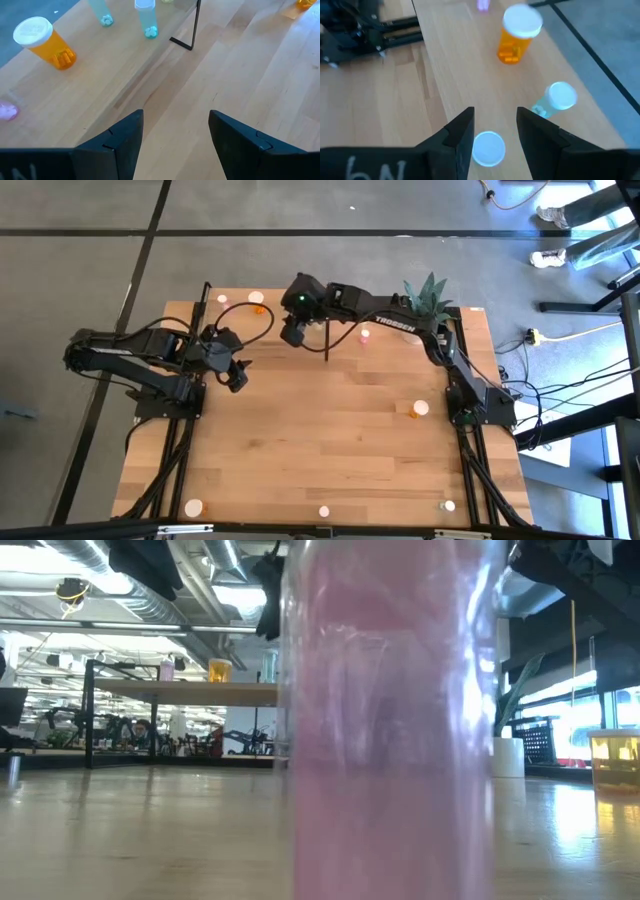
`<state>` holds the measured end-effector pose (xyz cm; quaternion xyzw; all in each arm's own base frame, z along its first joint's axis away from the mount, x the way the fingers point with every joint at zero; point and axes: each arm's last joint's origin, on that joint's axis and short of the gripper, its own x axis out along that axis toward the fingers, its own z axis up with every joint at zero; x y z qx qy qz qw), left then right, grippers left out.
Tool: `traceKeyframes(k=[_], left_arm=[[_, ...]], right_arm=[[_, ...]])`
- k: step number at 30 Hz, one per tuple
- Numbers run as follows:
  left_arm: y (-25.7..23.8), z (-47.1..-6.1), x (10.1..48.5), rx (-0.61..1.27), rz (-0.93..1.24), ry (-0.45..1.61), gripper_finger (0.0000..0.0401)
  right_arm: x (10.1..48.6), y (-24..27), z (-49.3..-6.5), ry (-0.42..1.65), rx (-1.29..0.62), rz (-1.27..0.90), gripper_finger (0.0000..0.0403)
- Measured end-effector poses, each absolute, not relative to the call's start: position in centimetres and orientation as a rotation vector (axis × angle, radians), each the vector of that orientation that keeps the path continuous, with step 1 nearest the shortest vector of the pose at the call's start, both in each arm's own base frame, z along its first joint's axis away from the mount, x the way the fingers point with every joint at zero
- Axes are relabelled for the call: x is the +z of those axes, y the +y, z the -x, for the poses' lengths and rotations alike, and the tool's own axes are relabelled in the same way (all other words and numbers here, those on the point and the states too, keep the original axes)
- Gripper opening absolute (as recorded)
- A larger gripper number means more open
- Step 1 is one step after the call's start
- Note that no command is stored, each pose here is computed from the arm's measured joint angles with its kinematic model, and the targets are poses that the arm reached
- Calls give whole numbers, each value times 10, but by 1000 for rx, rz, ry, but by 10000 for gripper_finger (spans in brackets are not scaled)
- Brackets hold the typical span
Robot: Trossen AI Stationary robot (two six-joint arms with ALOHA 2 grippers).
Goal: Pick and place medicine bottles onto shelf by color
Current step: Put the left blue pill bottle on the shelf aligned with the other blue pill bottle
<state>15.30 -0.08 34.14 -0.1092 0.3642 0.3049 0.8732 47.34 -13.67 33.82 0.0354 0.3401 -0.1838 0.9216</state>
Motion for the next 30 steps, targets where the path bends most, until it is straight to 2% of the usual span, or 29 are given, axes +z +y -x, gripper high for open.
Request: traceKeyframes(k=[6, 14, 18, 25, 30], left_arm=[[-1, -153, 341, 637, 228, 761, 218], [-1, -153, 341, 637, 228, 761, 218], [-1, -153, 341, 637, 228, 761, 218], [-1, -153, 341, 637, 228, 761, 218], [-1, -153, 341, 637, 228, 761, 218]], right_arm=[[360, -118, -460, 720, -277, 34, 149], [340, -88, -456, 919, -201, 55, 146], [328, -88, -462, 917, -227, 45, 115], [313, -91, -467, 908, -229, 46, 15], [306, -93, -470, 893, -229, 56, 12]])
